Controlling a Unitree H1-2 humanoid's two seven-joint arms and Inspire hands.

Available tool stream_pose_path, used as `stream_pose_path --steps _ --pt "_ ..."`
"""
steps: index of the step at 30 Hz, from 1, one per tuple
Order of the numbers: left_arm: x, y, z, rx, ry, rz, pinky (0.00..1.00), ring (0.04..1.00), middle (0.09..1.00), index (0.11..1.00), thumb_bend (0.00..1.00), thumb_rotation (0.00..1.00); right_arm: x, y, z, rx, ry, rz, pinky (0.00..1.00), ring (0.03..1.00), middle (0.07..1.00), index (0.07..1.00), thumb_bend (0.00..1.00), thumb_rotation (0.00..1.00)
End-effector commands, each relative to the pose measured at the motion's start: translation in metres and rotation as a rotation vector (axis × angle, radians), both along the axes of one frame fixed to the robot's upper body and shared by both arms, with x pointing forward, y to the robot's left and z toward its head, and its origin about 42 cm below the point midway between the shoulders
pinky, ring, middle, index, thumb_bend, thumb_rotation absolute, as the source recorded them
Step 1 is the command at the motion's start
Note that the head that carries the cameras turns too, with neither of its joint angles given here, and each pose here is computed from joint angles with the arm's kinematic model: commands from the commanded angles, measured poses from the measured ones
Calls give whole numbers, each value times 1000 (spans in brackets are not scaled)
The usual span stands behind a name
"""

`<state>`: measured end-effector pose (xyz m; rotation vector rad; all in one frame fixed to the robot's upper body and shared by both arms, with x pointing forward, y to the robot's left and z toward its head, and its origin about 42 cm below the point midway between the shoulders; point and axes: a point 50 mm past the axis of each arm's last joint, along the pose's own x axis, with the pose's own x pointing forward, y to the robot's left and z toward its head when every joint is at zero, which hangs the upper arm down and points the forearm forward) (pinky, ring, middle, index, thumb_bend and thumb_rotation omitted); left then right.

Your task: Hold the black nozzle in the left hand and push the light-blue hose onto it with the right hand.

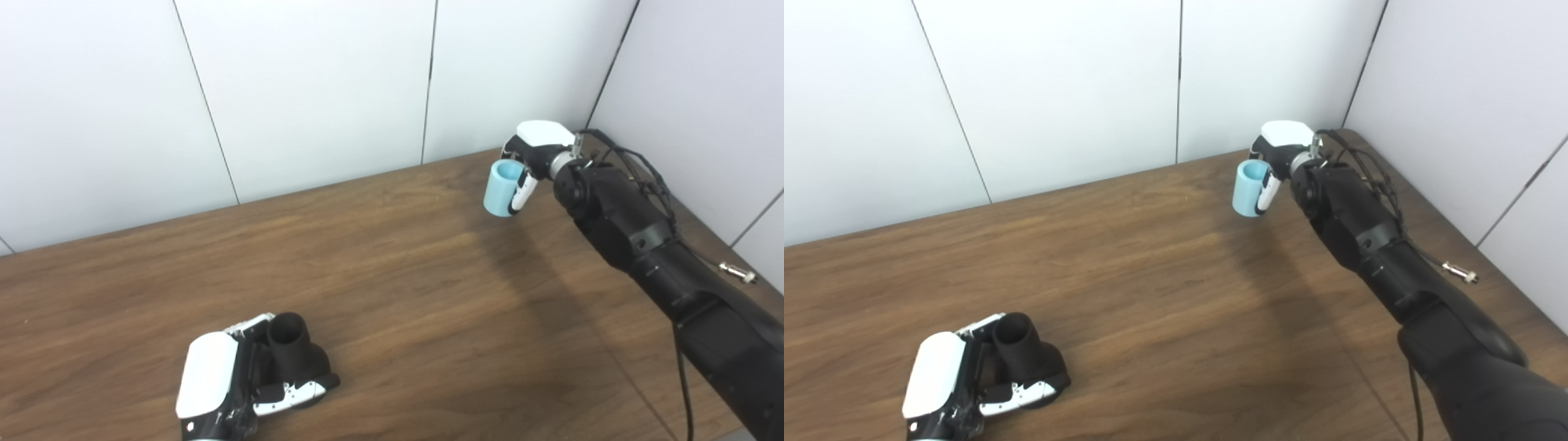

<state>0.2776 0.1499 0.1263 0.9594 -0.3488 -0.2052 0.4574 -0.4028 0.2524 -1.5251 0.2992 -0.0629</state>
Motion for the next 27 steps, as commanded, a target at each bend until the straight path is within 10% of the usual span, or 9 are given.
stream_pose_path --steps 1,11,27 --pt "-12 7 -18 50 84 13 599 557 420 518 520 0 3 -9 35 -48 -107 -36 263 335 432 493 531 0" --pt "-13 3 -19 57 89 16 603 556 423 518 520 0 5 -3 39 -44 -148 -5 412 427 530 478 516 0" --pt "-15 -5 -22 47 89 27 602 554 430 513 521 0 -30 39 75 26 -232 188 341 404 521 491 507 0"
